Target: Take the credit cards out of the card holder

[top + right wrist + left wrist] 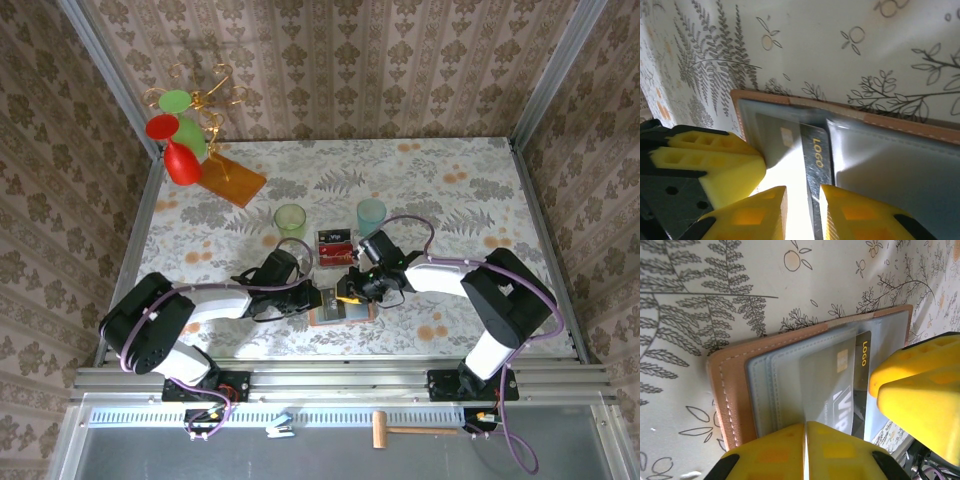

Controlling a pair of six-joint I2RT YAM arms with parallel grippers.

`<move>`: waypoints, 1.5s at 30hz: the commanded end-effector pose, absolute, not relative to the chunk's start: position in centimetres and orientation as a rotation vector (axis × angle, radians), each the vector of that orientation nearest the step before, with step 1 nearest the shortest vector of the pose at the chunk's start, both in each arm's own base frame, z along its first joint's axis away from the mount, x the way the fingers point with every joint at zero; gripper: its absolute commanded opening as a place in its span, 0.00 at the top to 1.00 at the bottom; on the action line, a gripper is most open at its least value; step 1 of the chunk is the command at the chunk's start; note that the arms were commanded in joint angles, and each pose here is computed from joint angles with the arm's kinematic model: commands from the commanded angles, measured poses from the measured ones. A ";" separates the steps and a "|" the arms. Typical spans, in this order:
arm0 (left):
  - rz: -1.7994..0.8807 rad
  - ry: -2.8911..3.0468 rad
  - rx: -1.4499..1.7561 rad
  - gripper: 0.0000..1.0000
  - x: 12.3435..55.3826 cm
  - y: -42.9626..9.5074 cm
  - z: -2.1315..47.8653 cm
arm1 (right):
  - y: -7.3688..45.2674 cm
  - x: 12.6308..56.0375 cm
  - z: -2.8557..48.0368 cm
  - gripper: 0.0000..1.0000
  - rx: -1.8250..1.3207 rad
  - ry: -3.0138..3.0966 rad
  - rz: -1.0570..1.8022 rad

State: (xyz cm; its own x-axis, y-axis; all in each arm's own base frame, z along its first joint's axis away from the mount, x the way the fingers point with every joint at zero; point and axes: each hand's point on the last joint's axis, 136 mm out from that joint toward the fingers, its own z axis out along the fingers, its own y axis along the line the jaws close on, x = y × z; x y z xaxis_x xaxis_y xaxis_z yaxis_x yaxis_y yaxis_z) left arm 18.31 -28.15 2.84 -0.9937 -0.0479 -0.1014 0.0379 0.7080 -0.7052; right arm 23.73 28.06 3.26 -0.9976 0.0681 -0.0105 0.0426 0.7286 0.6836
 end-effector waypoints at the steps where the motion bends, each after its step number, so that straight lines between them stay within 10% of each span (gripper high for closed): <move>1: -1.081 2.867 -0.024 0.89 17.5 -27.1 1.1 | 27.8 23.2 2.7 0.76 0.090 2.903 1.168; 45: -1.146 2.828 0.073 0.83 18.6 -29.3 4.1 | 26.4 22.9 2.4 0.77 0.179 2.849 1.297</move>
State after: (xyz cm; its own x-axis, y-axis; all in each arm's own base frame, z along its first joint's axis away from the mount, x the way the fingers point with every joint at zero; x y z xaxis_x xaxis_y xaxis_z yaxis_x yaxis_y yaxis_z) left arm 18.58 -29.01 3.64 -0.9956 0.0024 -0.0935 0.0670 0.7163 -0.6946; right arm 23.50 26.53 2.83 -0.9923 0.1218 0.0211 0.0965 0.6565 0.7481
